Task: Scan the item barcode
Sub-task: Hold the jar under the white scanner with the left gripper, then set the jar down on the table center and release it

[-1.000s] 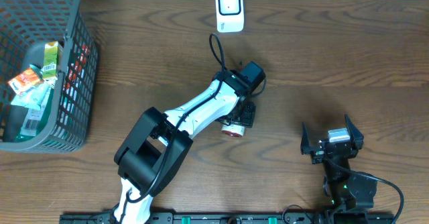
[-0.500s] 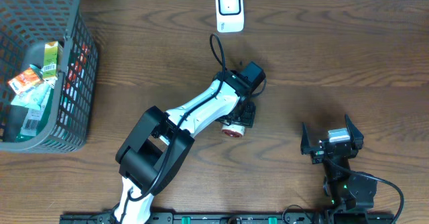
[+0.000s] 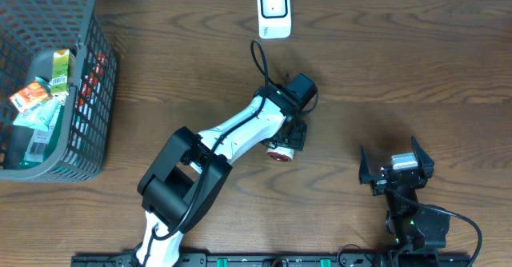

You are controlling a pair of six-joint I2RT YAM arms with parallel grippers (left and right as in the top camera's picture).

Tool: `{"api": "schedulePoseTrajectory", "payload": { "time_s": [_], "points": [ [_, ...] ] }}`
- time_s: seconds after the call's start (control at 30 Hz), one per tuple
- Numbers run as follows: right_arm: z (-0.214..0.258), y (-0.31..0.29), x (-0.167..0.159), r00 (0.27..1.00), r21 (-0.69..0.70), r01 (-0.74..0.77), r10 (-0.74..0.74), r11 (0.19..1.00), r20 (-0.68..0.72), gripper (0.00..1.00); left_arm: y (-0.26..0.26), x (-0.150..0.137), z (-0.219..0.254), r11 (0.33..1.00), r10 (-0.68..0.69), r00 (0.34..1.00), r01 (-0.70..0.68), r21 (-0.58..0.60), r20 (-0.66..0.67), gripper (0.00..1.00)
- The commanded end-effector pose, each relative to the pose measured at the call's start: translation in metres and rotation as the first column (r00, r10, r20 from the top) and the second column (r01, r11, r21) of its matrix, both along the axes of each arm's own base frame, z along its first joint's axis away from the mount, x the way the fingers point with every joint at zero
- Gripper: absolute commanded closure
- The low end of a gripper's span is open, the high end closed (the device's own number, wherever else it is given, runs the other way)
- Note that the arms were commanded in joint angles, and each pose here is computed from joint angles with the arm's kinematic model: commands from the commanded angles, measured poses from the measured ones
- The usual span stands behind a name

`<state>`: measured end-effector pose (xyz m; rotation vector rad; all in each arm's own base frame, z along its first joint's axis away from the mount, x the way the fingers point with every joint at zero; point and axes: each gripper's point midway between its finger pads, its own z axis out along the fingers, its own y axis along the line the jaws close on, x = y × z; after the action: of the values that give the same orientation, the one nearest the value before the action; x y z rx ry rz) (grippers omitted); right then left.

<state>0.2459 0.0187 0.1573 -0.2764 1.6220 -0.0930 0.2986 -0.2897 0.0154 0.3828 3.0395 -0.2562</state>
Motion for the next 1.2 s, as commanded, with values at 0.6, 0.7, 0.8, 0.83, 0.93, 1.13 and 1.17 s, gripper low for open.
{"api": "schedulePoseTrajectory", "payload": {
  "time_s": [0.6,0.7,0.8,0.83,0.93,1.13,1.17],
  "points": [
    [-0.001,0.0,0.0,1.0,0.013,0.001,-0.001,1.0,-0.003,0.01,0.01,-0.011,-0.026,0.999,0.004,0.999,-0.002,0.048,-0.043,0.13],
    [-0.001,0.0,0.0,1.0,0.013,0.001,-0.001,1.0,-0.002,0.01,0.01,-0.011,-0.026,0.999,0.004,0.999,-0.002,0.048,-0.044,0.09],
    [-0.001,0.0,0.0,1.0,0.013,0.001,-0.001,1.0,-0.003,0.01,0.009,-0.01,-0.024,0.999,0.004,0.999,-0.003,0.044,-0.038,0.05],
    [-0.001,0.0,0.0,1.0,0.013,0.001,-0.001,1.0,-0.003,0.01,0.008,-0.007,-0.021,0.999,0.006,0.999,-0.005,0.038,-0.032,0.05],
    [-0.001,0.0,0.0,1.0,0.013,0.001,-0.001,1.0,-0.002,0.01,0.006,0.001,-0.008,1.0,0.011,1.0,-0.011,0.015,-0.005,0.04],
    [-0.001,0.0,0.0,1.0,0.013,0.001,-0.001,1.0,-0.002,0.01,0.007,0.016,0.032,0.998,0.03,0.997,-0.026,-0.052,0.072,0.04],
    [-0.001,0.0,0.0,1.0,0.013,0.001,-0.001,1.0,-0.003,0.01,0.008,0.019,0.04,0.997,0.038,0.995,-0.032,-0.066,0.088,0.04]
  ]
}}
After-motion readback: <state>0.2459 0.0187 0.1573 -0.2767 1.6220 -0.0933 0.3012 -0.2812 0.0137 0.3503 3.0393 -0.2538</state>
